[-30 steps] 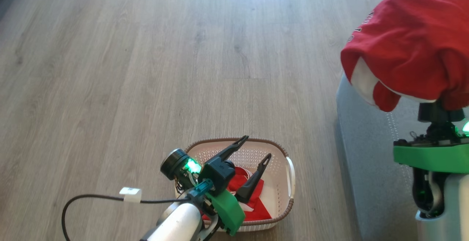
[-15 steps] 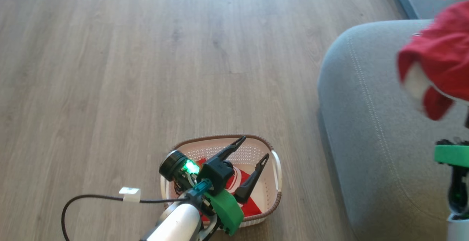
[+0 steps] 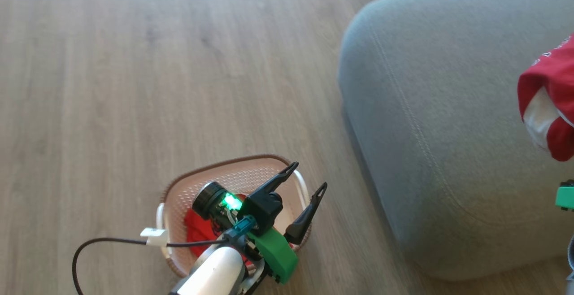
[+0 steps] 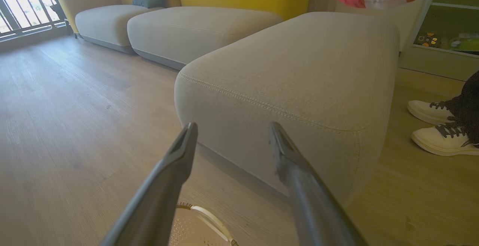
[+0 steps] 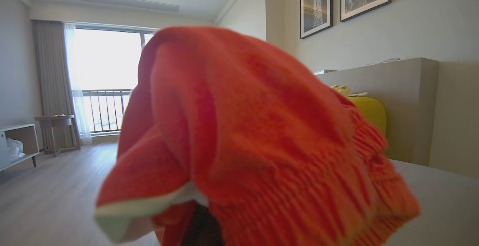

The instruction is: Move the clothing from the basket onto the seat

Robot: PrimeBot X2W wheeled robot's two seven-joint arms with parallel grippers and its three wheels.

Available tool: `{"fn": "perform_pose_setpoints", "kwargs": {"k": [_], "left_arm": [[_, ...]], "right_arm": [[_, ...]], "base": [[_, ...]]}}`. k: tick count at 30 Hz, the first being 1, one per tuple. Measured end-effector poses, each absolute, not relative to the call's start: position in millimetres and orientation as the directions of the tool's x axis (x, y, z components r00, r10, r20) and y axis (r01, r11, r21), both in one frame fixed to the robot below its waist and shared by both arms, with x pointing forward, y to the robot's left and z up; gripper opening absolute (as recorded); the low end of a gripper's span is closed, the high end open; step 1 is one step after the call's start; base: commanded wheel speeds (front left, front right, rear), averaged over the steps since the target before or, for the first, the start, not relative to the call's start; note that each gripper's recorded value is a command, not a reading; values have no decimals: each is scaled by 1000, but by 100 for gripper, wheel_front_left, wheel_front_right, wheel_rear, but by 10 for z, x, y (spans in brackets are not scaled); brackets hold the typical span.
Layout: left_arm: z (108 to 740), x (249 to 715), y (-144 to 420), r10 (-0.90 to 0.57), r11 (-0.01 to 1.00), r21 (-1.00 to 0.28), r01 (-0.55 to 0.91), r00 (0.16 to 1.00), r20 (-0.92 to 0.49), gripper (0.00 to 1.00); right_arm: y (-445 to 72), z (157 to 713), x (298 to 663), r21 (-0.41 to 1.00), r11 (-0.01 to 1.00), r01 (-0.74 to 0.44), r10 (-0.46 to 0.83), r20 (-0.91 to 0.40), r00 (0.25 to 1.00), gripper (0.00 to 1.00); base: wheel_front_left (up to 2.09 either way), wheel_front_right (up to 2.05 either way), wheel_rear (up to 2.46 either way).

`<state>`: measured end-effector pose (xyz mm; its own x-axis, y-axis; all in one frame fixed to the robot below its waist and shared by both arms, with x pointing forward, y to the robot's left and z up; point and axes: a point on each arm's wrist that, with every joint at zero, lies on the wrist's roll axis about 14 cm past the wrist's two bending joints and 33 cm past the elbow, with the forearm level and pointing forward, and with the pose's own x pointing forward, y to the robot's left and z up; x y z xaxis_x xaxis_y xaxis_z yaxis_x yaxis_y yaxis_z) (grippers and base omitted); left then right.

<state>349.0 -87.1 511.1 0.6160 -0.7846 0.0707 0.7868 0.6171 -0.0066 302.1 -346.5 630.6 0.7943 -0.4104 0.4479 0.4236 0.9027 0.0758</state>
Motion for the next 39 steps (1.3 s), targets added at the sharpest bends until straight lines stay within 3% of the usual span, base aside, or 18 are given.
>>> {"fn": "perform_pose_setpoints", "kwargs": {"k": [13,18,34,39], "left_arm": [[4971,3439,-1281,-860,506,-43,861,508,55,100],[4923,3499,-1371,-874,480,-57,875,483,55,100],[4567,3862,-1305,-868,495,-72,866,497,6,100],[4353,3960,-1189,-856,516,-86,852,515,-35,100]], "right_arm": [[-3896,6246,2525,69,809,584,-554,423,717,0],[-3988,6091,2527,42,786,617,-586,372,720,0],[-4544,5737,3462,-43,787,615,-592,228,773,0],[-4653,5766,3916,-67,808,586,-562,215,799,0]], "base": [[0,0,0],[0,0,0],[0,0,0],[0,0,0]]}}
